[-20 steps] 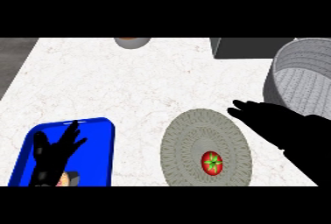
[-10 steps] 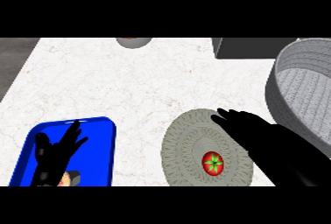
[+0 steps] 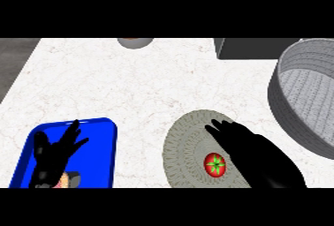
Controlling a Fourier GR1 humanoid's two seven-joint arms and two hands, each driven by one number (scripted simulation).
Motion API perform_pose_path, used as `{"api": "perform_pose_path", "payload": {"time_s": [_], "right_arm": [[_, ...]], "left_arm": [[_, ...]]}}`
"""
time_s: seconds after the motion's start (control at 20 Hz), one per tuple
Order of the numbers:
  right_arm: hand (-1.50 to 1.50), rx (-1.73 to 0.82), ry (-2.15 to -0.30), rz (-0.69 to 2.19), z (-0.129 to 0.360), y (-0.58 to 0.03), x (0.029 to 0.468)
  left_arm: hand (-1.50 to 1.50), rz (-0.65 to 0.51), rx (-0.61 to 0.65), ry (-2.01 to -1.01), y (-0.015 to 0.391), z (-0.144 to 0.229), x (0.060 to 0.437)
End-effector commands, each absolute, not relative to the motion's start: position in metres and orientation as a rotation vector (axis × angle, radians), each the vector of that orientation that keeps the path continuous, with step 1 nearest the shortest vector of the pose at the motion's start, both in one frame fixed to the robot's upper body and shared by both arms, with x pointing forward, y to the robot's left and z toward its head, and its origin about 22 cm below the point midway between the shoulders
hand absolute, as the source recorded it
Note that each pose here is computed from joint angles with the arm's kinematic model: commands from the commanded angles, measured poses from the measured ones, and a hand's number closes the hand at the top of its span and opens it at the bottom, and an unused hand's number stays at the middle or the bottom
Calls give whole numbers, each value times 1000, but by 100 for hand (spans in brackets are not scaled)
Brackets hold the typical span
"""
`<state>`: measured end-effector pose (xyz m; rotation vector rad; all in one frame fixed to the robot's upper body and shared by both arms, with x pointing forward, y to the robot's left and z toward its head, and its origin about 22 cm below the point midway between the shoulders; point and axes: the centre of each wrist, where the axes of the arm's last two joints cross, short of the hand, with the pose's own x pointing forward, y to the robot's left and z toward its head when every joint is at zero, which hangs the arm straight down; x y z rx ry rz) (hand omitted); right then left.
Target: Pick the tomato from the placemat and place it in the basket
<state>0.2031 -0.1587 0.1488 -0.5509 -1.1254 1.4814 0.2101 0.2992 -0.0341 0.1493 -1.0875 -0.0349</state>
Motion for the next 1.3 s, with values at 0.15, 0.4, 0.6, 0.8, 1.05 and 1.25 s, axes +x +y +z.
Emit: {"api": "perform_pose_path", "payload": {"time_s": [0.15,0.4,0.6,0.8,1.05,1.25], "right_arm": [[-150,-570,-1099,1471,106,-153,217],[-150,-582,-1118,1472,86,-149,215],[-150,-562,-1134,1445,73,-156,210],[-150,-572,-1129,1438,72,-158,214],[-150,-576,-1127,1475,53,-142,211],[-150,-600,-1015,1541,49,-152,209]], "left_arm": [[0,-36,165,-1018,291,-47,208],[0,-33,169,-998,293,-57,209],[0,-41,145,-1008,290,-41,204],[0,-29,170,-1016,289,-53,199],[0,-23,144,-1006,295,-46,193],[0,-32,146,-1014,294,-60,193]]}}
